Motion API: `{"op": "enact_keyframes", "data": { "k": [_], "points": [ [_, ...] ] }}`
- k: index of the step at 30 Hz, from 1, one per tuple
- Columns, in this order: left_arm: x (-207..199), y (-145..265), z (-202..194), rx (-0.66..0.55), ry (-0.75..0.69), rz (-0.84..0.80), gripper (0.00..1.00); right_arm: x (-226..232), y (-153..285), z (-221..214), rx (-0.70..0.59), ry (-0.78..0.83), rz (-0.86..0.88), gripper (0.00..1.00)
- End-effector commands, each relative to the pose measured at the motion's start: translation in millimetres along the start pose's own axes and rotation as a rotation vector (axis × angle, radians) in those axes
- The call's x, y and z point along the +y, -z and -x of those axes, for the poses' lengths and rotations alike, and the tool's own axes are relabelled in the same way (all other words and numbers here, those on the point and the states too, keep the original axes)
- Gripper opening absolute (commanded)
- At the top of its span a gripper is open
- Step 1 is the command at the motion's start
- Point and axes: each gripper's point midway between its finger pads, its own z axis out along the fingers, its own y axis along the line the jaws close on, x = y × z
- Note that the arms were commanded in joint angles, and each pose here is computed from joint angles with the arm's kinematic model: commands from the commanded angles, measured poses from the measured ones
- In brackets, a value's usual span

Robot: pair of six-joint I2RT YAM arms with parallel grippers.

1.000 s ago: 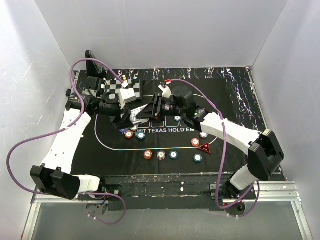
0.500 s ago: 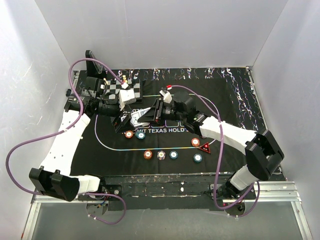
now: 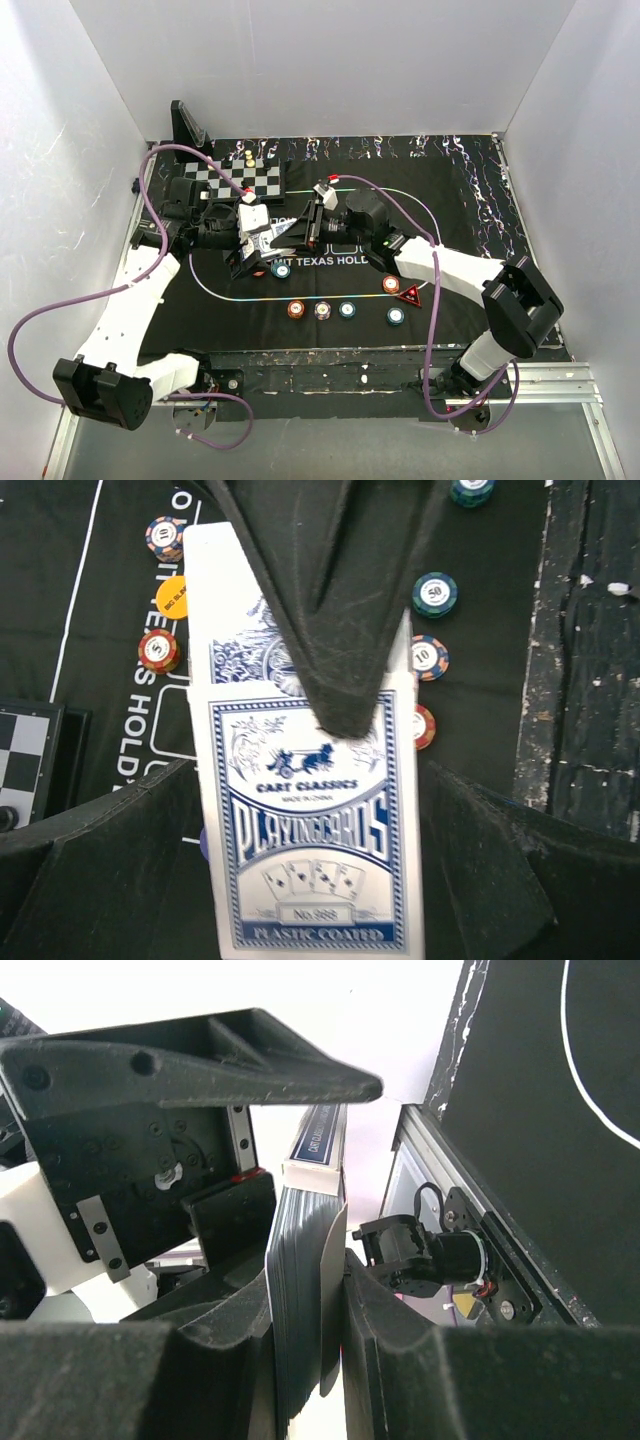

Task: Distribute texas hold em gaming equipment

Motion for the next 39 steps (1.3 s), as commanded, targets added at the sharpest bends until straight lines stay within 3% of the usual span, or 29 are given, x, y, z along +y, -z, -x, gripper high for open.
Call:
{"op": "enact_keyframes", "data": {
  "k": [1,8,17,26,29,35,37,39],
  "points": [
    [16.5,-2.3,8.8,-0.038,-0.097,0.055,0.98,32.2,-4.4,-5.7,0.031,0.054,0.107,0.22],
    [9.1,-1.2,19.2,-0.056,-0.085,-0.021,0.96,31.2,-2.9,-9.6,0.043,0.056,0.103,0.22],
    [-9.4,3.0,9.3,0.007,-0.073,-0.133,0.72,28.7,-1.4,-11.5,0.047,0.064,0.093,0.22],
    [-7.3,3.7,7.6,0.020,-0.030,-0.116,0.72,29.3,-0.7,-11.8,0.047,0.065,0.095,0.22],
    [-9.7,3.9,5.7,0.033,-0.016,-0.134,0.61,29.4,0.1,-12.1,0.045,0.069,0.094,0.22],
    [-14.4,2.4,-1.2,0.066,0.019,-0.191,0.29,30.1,-1.1,-11.2,0.042,0.073,0.092,0.22],
    [-15.0,3.4,0.8,0.064,0.016,-0.198,0.19,30.0,-2.8,-12.3,0.049,0.070,0.089,0.30],
    [-15.2,4.4,3.3,0.057,0.014,-0.194,0.15,28.2,-2.5,-13.0,0.052,0.070,0.080,0.45]
  ]
}}
